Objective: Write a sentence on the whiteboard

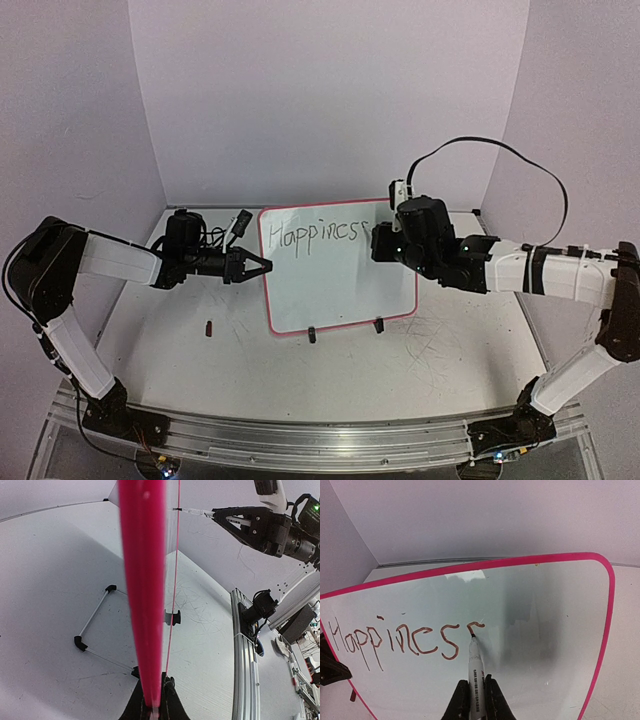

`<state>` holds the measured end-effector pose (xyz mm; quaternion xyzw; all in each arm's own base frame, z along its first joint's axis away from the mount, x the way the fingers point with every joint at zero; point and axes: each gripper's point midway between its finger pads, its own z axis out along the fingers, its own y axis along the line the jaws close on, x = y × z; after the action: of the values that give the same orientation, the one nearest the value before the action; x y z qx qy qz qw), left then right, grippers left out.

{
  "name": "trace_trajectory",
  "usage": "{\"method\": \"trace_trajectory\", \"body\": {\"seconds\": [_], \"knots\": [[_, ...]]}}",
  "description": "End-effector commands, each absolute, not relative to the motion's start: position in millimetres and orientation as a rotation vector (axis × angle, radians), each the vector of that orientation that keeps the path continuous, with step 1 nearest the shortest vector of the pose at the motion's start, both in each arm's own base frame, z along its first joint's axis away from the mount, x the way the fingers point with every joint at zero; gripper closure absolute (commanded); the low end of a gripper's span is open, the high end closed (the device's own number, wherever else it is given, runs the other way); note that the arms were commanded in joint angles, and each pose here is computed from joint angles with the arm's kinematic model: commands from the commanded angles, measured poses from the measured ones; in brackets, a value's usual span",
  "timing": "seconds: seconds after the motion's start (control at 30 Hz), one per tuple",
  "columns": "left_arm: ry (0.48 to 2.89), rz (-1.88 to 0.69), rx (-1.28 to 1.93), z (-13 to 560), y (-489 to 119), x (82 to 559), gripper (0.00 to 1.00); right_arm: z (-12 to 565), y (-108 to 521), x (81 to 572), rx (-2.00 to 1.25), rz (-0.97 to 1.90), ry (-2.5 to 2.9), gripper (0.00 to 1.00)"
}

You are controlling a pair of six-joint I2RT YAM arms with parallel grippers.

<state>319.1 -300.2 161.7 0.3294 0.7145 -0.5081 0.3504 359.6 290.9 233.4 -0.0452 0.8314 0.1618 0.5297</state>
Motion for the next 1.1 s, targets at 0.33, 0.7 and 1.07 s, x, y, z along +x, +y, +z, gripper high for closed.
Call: {"method": "trace_trajectory", "body": {"seconds": [0.33, 0.7, 1.07], "knots": [[1.838, -1.262, 0.871, 166, -302, 325, 1.0, 235, 271, 352, -0.052, 0.343, 1.988, 1.0], [1.838, -1.262, 0.869, 167, -302, 325, 1.0, 224, 295, 347, -0.102, 0.383, 2.02, 1.0], [1.842, -1.255, 0.863, 166, -301, 326, 1.0, 288, 295, 336, -0.119, 0.494, 1.877, 1.0]]}}
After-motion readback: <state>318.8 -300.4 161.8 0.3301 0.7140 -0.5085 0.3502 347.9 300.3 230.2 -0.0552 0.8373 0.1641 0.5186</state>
